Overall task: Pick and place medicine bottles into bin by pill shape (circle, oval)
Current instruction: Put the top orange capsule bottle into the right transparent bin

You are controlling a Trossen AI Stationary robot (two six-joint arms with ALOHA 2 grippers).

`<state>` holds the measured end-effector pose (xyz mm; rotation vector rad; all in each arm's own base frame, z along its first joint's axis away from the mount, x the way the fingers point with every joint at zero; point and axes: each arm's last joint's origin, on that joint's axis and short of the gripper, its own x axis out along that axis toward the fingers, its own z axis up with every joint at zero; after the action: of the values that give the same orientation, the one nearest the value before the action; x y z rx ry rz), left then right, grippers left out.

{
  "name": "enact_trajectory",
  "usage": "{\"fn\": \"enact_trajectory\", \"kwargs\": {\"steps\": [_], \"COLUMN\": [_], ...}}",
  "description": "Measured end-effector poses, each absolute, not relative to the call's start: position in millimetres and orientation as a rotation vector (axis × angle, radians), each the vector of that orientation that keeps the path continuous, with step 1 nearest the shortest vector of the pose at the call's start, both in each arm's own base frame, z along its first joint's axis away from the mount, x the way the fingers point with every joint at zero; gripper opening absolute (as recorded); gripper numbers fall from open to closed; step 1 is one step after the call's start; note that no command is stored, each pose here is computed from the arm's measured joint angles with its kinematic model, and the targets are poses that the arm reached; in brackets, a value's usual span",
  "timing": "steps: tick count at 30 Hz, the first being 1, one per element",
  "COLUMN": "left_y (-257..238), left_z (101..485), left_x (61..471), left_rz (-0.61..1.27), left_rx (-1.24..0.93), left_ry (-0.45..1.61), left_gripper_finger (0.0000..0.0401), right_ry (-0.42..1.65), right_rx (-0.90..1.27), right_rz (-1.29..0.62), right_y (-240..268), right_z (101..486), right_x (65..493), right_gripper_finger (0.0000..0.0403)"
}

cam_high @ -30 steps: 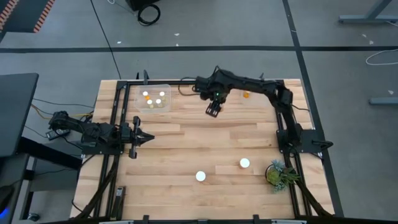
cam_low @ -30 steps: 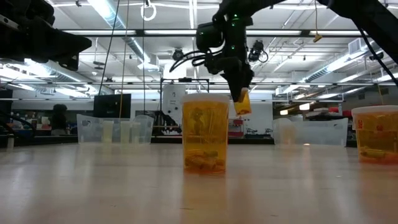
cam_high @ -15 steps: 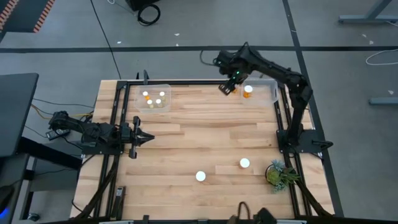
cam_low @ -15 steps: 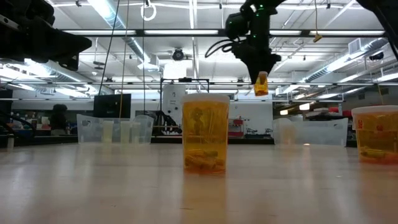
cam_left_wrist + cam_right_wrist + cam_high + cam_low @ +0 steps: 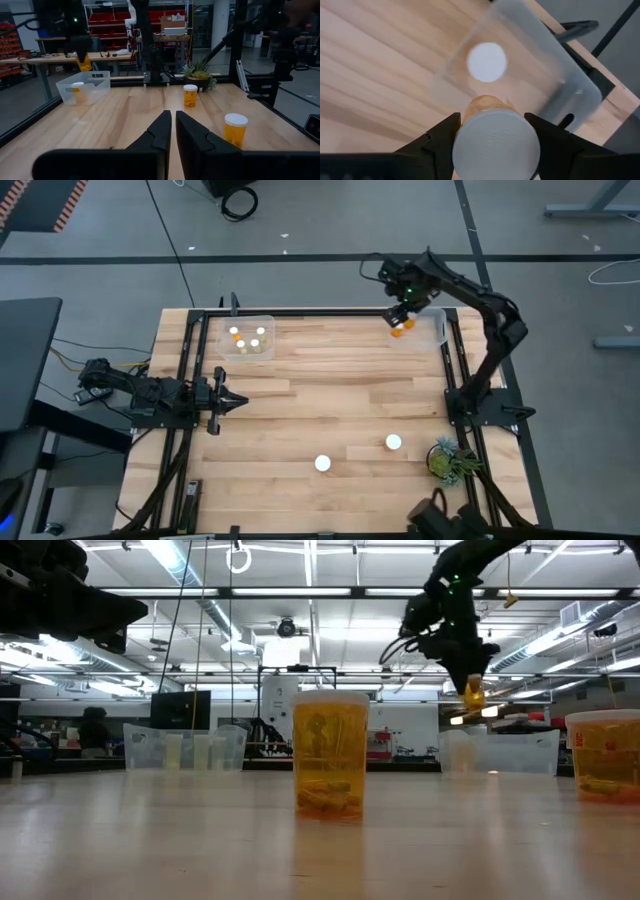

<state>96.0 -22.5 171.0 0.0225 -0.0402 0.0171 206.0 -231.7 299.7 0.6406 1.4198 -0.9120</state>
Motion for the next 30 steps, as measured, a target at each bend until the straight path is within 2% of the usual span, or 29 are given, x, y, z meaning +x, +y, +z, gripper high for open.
{"fn": "enact_trajectory", "kwargs": {"steps": [9, 19, 30], "left_y": [-23, -23, -22], "left_z": [171, 171, 171], "left_x": [96, 96, 96], "left_rz": [0.017, 0.017, 0.018], "left_rx": [0.023, 0.023, 0.022], "left_ry": [-0.040, -0.040, -0.040], "left_gripper_finger": [0.0024, 0.0036, 0.0023], "right_ry": [1.349, 1.389, 1.407], "right_rx": [0.600, 0.520, 0.502], "right_rz": [-0.937, -1.060, -1.027], "right_y": [-241, -248, -251], "right_z": [289, 274, 227], "right_x": [168, 159, 147], "right_gripper_finger": [0.0220, 0.0220, 0.0220]}}
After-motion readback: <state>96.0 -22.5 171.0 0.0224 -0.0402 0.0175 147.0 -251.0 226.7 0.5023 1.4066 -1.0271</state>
